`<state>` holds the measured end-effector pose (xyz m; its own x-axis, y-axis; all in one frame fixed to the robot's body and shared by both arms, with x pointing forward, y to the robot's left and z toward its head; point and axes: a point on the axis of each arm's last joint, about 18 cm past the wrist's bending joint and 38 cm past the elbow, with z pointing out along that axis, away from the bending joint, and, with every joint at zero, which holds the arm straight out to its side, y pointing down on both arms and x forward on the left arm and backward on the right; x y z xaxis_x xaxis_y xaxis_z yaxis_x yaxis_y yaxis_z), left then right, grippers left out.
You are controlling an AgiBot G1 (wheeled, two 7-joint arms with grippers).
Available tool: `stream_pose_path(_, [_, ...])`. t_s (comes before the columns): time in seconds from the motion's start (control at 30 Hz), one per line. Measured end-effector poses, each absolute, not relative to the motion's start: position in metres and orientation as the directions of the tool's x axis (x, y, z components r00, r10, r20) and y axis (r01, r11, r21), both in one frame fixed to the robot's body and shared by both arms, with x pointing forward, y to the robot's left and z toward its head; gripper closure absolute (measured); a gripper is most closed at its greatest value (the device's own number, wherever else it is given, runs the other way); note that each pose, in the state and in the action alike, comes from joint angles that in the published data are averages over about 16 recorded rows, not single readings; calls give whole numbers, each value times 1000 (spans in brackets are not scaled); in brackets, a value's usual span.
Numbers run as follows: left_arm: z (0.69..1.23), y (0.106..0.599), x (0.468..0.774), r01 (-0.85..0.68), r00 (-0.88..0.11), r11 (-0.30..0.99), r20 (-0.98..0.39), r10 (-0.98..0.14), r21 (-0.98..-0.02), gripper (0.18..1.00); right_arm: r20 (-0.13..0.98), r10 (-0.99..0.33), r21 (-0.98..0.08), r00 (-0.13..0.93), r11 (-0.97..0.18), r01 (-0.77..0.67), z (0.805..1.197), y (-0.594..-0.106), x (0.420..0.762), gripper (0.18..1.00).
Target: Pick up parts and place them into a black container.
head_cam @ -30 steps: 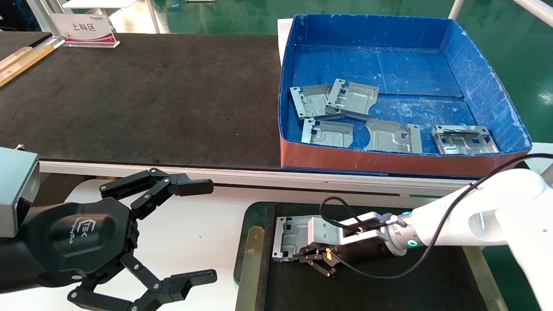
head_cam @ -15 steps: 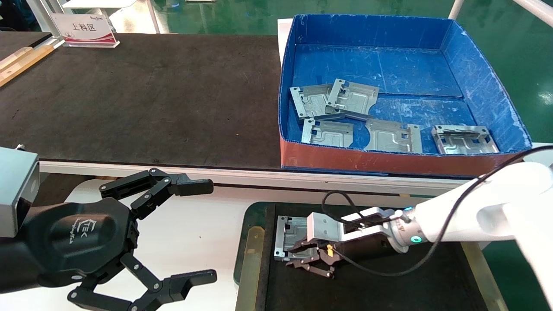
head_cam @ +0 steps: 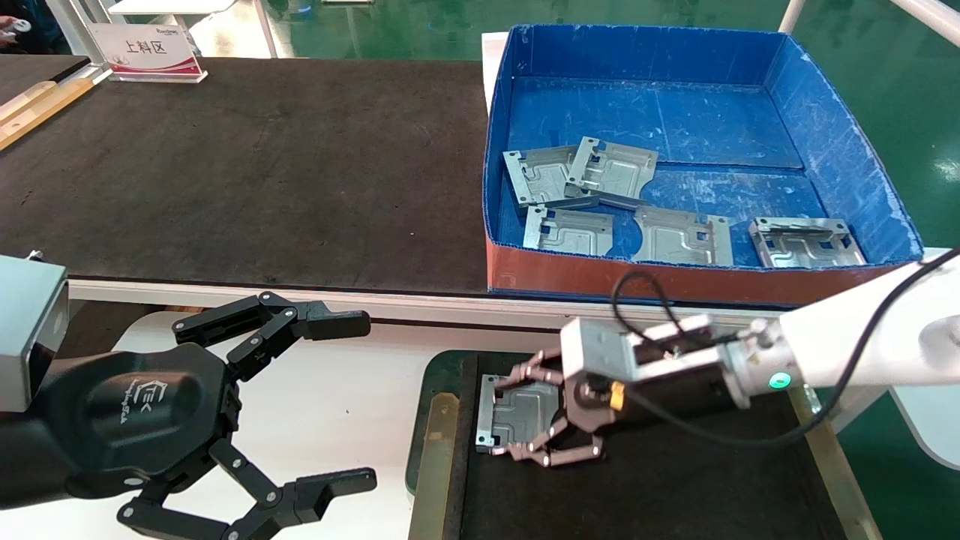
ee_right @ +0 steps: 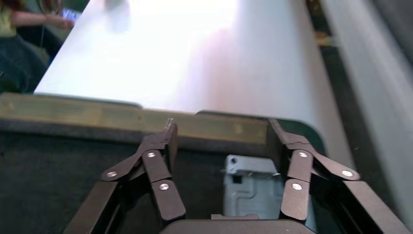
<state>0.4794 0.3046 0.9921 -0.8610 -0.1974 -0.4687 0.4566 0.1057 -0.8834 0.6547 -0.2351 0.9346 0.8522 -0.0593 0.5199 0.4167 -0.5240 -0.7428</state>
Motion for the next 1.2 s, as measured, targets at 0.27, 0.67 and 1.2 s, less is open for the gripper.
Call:
stream_pose_path(0.27, [992, 305, 479, 457, -861, 106, -469, -197, -883, 184, 533, -96, -789, 841, -417, 452, 977, -242, 636, 425])
stream_pose_path(0.67, [992, 305, 479, 457, -861, 106, -469, -198, -883, 184, 544, -122, -823, 830, -270, 499, 1029, -262, 592, 237])
stream_pose_path(1.2, [992, 305, 479, 456, -861, 105, -468, -198, -883, 184, 534, -135, -836, 835, -230, 498, 1029, -268, 582, 178])
